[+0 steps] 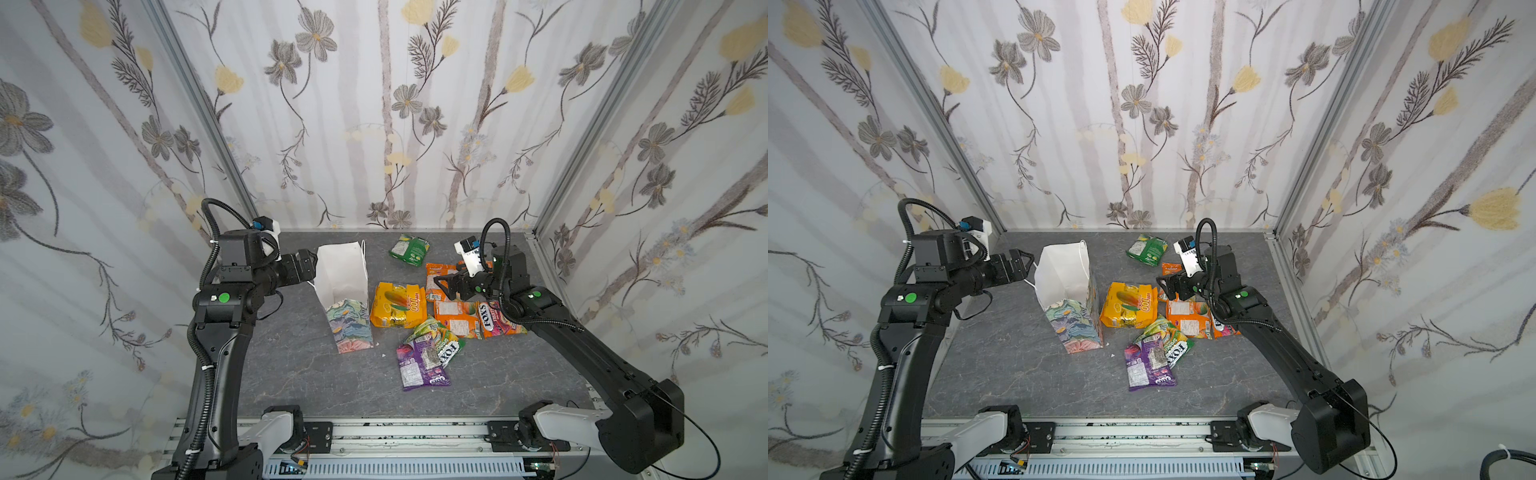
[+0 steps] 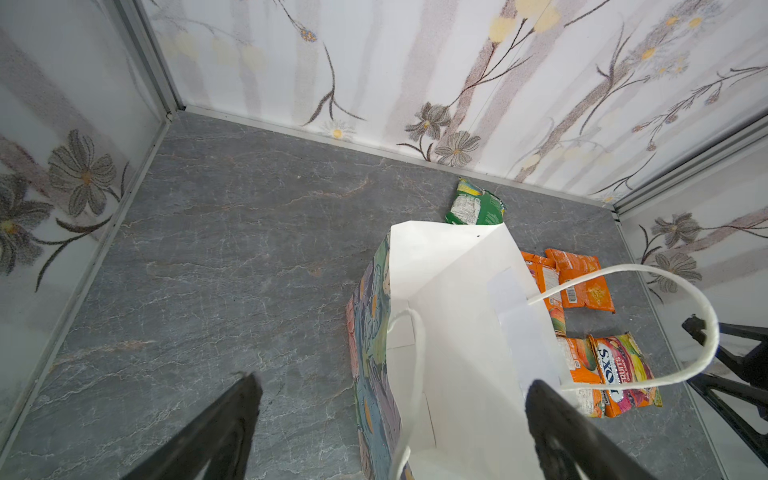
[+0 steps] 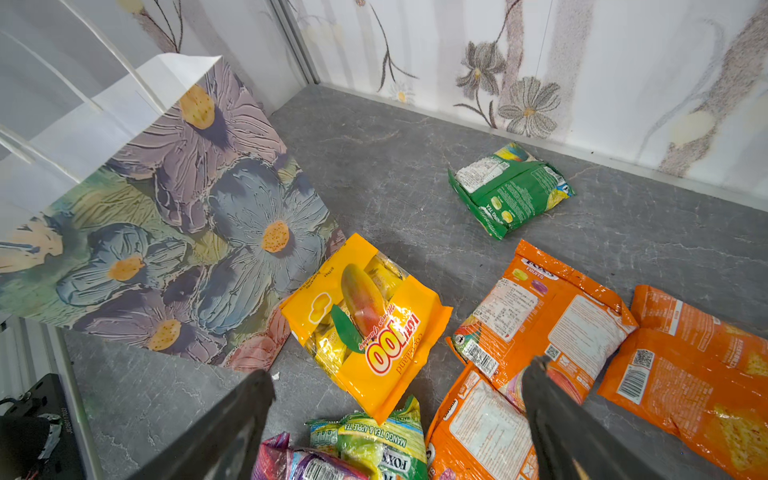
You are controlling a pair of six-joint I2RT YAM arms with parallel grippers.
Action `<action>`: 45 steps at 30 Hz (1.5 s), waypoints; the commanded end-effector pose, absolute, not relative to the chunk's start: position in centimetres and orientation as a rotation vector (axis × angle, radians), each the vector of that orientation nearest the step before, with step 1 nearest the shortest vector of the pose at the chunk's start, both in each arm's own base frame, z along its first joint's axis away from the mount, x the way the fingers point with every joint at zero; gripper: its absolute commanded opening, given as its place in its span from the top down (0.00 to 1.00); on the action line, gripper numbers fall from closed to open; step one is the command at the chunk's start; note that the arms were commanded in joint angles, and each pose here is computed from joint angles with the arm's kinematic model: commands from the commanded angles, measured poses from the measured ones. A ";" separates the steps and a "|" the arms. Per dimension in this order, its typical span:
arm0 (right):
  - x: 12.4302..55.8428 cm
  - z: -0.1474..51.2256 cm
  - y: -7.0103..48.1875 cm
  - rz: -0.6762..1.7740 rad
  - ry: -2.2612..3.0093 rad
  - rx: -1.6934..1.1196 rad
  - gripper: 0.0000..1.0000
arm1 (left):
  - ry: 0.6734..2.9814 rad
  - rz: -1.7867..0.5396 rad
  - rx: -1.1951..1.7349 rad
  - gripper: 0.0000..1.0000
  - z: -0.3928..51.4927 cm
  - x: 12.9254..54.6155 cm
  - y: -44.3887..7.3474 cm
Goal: Place the snacks into the paper bag
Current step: 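Raise the left gripper to the bag handle while the right reaches forward, then lower the right gripper onto the yellow '100' mango bag and close on it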
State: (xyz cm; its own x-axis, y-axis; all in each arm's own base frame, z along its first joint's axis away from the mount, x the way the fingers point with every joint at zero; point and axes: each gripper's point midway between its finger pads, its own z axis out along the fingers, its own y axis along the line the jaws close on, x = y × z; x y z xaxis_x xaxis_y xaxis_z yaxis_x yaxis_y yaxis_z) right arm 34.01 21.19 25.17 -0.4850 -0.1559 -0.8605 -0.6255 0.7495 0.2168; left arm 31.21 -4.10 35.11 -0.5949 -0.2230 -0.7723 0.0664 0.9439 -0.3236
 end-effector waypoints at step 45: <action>38.5 9.3 25.4 0.921 2.294 -0.321 0.26 | 2.092 -0.375 -0.047 0.88 34.8 32.7 -4.2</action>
State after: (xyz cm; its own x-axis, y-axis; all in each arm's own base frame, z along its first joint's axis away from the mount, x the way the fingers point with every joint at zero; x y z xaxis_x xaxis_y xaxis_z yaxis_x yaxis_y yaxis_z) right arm 37.88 24.35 8.12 -0.7862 -0.0206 -0.6176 -0.4096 0.7657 0.4959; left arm 32.37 -4.18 33.96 -0.5612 -0.1958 -0.8042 0.0990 0.9488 -0.3001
